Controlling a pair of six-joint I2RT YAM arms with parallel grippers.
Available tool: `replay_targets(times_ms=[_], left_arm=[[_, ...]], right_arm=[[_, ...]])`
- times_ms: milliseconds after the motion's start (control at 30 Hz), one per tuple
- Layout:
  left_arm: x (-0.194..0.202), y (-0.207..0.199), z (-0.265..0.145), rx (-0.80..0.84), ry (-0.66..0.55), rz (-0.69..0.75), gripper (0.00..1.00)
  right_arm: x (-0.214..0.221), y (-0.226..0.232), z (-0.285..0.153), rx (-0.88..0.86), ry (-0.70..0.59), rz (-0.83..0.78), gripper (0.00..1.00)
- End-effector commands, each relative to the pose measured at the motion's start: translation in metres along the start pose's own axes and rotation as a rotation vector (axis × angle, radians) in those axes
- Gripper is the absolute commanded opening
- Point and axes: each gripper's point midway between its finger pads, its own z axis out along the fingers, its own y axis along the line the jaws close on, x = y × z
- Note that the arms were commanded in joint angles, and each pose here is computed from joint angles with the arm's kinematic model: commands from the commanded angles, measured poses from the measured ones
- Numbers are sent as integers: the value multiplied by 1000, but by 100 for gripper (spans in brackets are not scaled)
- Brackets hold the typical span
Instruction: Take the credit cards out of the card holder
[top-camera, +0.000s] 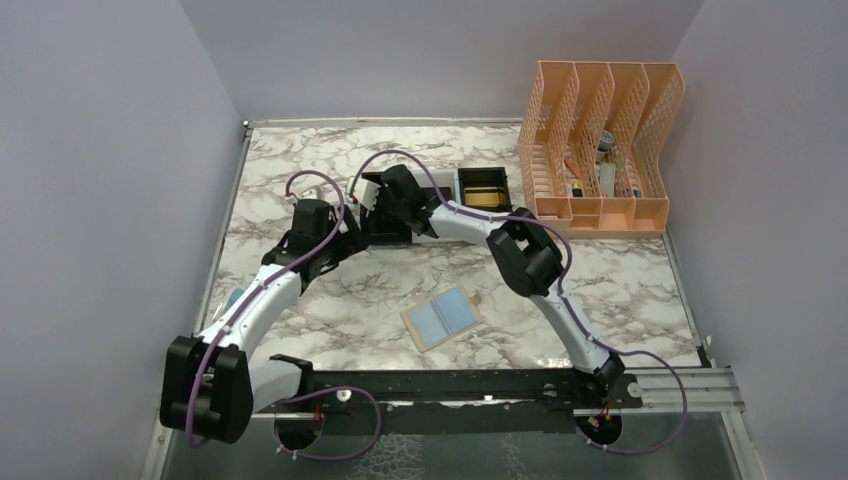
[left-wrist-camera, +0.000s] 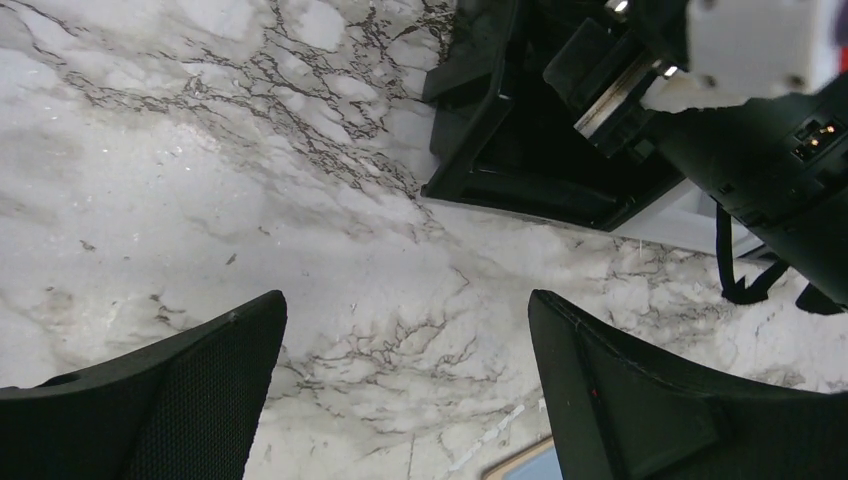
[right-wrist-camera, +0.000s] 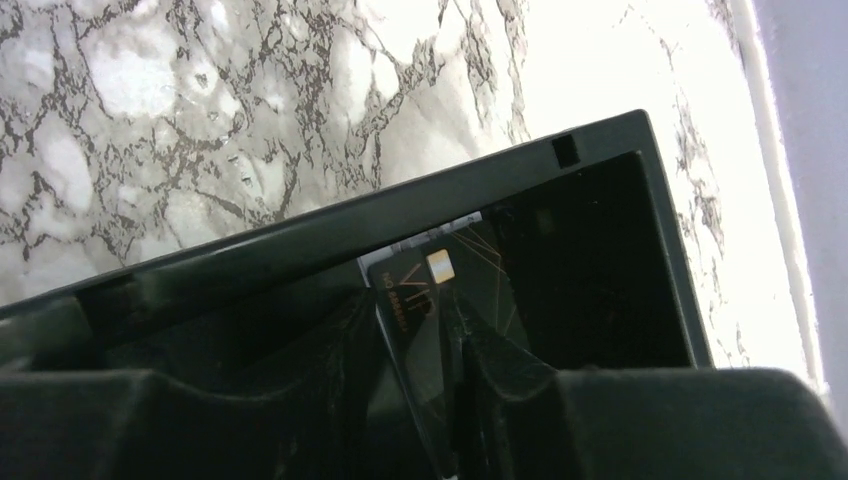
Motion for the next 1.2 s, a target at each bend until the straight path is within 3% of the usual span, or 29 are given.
replay_targets(times_ms=[0, 367, 567, 800, 900, 967, 1067, 1133, 1167], left_arm=[[-9, -11, 18, 43, -42, -93, 93], [-23, 9, 16, -53, -148, -145, 91], [-22, 15, 17, -74, -159, -152, 91], [-17, 15, 17, -62, -145, -146, 91], [-18, 14, 15, -58, -150, -145, 91], [-20, 12, 14, -49, -153, -142, 91], [-21, 11, 13, -44, -156, -141, 91], [-23, 9, 13, -39, -156, -141, 91], [-23, 9, 12, -37, -156, -141, 91]], right_arm=[[43, 24, 11, -32, 89, 22, 26], [-7, 25, -13, -139, -58, 123, 2], [-27, 30, -35, -232, -106, 165, 1], [-43, 16, -49, -210, -144, 170, 1], [-43, 1, -52, -143, -129, 160, 18], [-37, -5, -51, -102, -110, 132, 35], [-25, -13, -43, -54, -67, 97, 48], [-17, -11, -37, -61, -38, 72, 71], [-13, -10, -34, -64, -26, 66, 72]])
